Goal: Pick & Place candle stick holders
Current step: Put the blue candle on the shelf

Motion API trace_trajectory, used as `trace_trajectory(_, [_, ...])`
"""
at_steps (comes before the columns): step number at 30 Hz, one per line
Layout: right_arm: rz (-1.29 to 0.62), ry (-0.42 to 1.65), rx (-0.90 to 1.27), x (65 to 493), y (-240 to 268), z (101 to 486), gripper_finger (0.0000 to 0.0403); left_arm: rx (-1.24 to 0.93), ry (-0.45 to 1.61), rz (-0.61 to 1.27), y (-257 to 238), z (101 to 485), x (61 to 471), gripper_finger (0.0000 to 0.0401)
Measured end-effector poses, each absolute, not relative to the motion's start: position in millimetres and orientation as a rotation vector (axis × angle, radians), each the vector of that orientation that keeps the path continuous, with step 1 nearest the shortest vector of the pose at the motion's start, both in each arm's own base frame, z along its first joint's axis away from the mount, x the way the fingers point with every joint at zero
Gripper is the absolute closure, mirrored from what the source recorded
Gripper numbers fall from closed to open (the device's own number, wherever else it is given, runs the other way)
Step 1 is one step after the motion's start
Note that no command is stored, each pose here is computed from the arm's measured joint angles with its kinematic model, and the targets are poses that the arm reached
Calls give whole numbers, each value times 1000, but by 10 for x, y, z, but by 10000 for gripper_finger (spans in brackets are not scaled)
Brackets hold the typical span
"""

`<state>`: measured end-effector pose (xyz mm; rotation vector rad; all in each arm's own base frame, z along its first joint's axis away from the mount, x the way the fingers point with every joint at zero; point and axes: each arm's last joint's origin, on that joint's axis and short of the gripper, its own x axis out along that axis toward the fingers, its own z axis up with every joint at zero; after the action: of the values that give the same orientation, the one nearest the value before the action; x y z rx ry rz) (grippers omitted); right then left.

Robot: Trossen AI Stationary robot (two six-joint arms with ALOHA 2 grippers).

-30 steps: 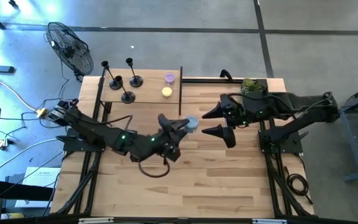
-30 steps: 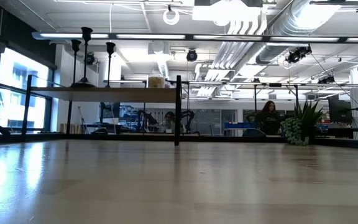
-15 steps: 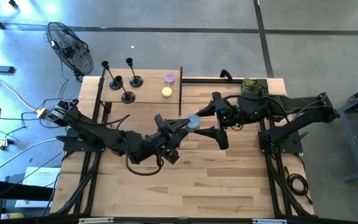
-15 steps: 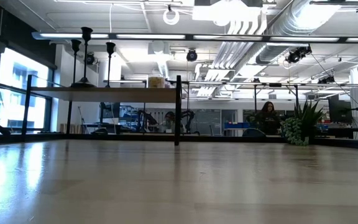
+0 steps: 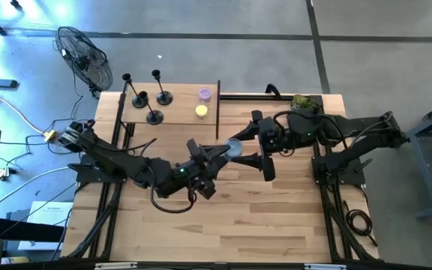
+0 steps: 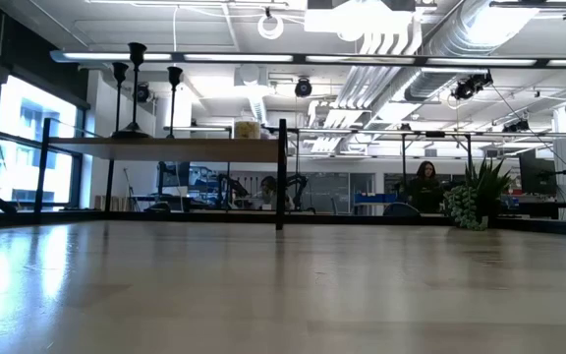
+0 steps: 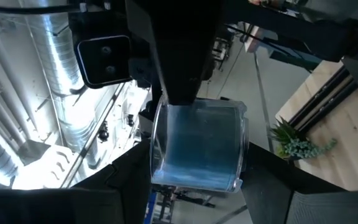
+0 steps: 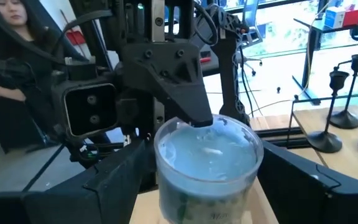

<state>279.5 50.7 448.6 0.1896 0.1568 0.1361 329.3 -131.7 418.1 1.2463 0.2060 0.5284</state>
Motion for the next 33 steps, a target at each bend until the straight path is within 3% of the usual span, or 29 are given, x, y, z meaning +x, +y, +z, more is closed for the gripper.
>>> trace_trajectory(20, [197,148,214,2916,532,4443,129,1265,168,547,-1314,4235,3282,204])
trace_trajectory(28, [198,145,187,2917,530,4443,182,1262,168,549,-1313,4236,3281,204])
trace_trajectory(33, [197,143,172,2919,519,4443,182,1263,173,550,-1311,4235,3281,204])
